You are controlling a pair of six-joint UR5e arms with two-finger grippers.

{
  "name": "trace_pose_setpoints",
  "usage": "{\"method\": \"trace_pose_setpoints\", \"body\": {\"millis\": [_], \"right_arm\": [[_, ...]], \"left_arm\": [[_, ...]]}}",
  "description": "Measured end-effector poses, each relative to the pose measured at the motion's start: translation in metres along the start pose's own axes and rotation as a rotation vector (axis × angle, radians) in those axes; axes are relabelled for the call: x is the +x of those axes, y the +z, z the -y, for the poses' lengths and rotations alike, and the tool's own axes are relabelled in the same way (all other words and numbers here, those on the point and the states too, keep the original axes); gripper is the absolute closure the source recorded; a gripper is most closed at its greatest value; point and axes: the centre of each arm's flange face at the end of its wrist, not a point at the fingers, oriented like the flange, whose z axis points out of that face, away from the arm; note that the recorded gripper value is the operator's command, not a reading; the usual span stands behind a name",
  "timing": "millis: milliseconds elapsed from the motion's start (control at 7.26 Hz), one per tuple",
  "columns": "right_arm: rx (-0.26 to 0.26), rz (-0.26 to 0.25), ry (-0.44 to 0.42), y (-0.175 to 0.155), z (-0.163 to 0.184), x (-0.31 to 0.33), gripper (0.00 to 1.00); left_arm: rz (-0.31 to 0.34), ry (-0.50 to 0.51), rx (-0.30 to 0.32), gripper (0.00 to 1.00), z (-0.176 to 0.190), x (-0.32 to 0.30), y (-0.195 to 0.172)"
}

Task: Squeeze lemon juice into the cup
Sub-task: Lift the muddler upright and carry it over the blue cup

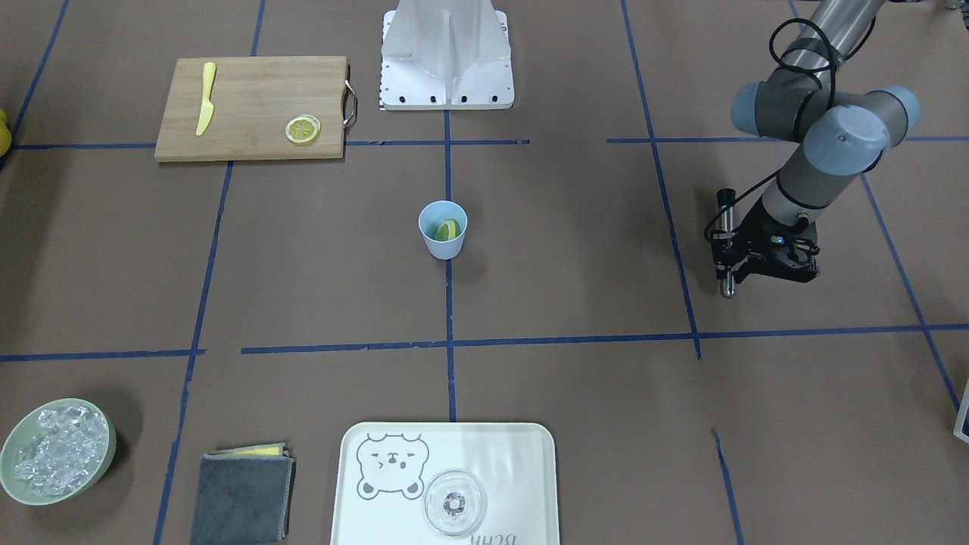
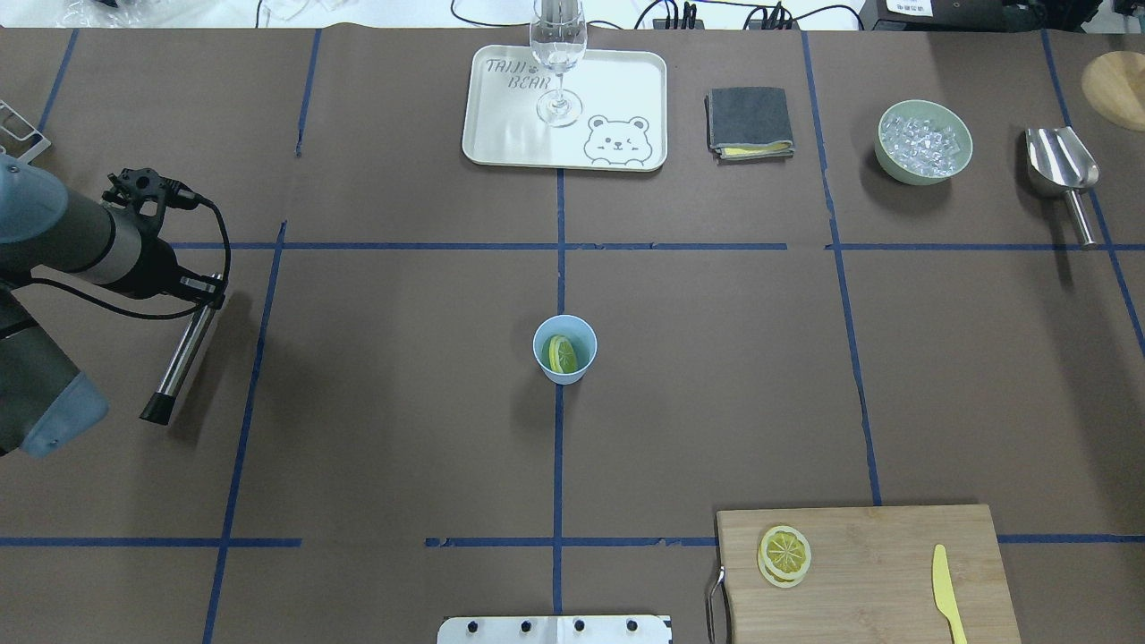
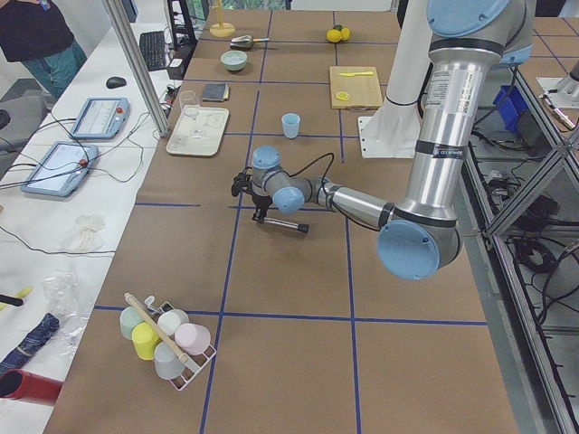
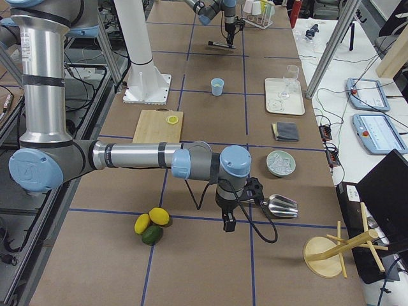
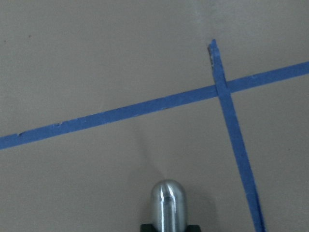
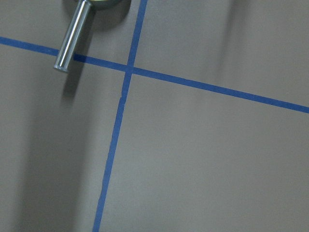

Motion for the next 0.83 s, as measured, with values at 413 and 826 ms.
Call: {"method": "trace_pose_setpoints", "body": {"millis": [413, 826], "right_arm": [[0.000, 0.000, 0.000, 0.000, 0.000, 0.000, 0.00], [0.000, 0.000, 0.003, 0.000, 0.000, 0.000, 0.00]], "left_arm": [[-0.039, 0.030, 0.099, 1.00, 0.020, 0.017, -0.052], [-0.074, 0.137, 0.322, 1.00, 0.063, 0.074, -0.131]]}}
